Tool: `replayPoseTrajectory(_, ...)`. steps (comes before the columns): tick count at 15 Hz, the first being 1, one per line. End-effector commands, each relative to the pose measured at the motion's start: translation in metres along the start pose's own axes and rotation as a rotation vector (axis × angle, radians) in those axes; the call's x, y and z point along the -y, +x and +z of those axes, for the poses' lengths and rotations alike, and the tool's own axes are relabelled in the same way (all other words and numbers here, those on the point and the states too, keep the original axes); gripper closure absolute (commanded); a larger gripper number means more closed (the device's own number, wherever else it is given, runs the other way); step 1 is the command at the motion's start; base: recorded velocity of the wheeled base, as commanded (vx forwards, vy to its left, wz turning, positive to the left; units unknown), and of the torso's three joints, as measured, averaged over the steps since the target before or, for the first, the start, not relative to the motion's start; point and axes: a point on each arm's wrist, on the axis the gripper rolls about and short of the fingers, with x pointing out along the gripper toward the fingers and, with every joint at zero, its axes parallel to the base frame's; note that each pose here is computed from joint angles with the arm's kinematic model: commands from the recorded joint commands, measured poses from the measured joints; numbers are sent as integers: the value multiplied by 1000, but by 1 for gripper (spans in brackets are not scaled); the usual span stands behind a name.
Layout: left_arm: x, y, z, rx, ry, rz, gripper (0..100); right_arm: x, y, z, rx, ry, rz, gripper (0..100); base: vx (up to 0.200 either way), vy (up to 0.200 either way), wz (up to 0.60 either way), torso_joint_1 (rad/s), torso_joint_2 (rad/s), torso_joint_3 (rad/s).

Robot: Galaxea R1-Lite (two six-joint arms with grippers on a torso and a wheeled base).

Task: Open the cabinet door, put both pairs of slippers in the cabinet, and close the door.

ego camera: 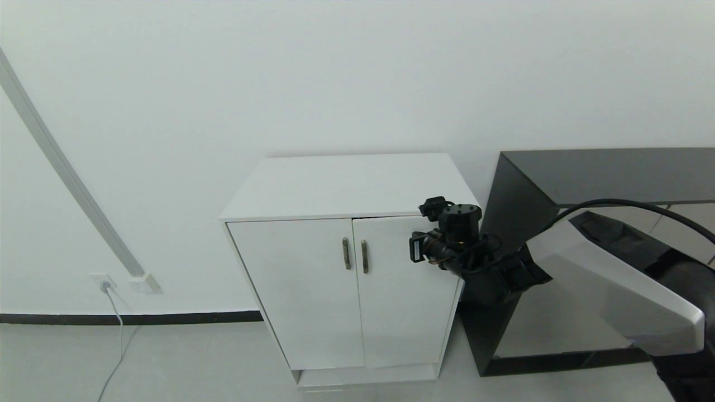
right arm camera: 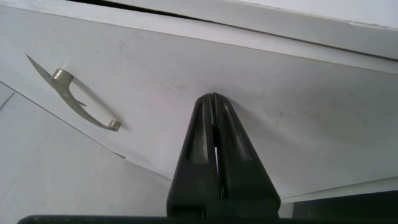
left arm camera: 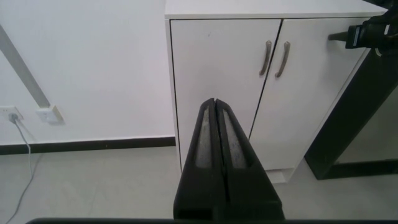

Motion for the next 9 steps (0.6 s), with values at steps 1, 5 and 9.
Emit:
replayPoseTrajectory(1,0,0,0,-1,1,0,100,2,3,-1,1,0,-4,100,0,0,0,0,0,0)
replayPoseTrajectory(5,0,0,0,-1,-1,0,100,1,4,1,1,0,-4,100,0,0,0,0,0,0)
replayPoseTrajectory(9,0,0,0,-1,-1,0,100,4,6,-2,-10,-8,-11,100,0,0,0,0,0,0)
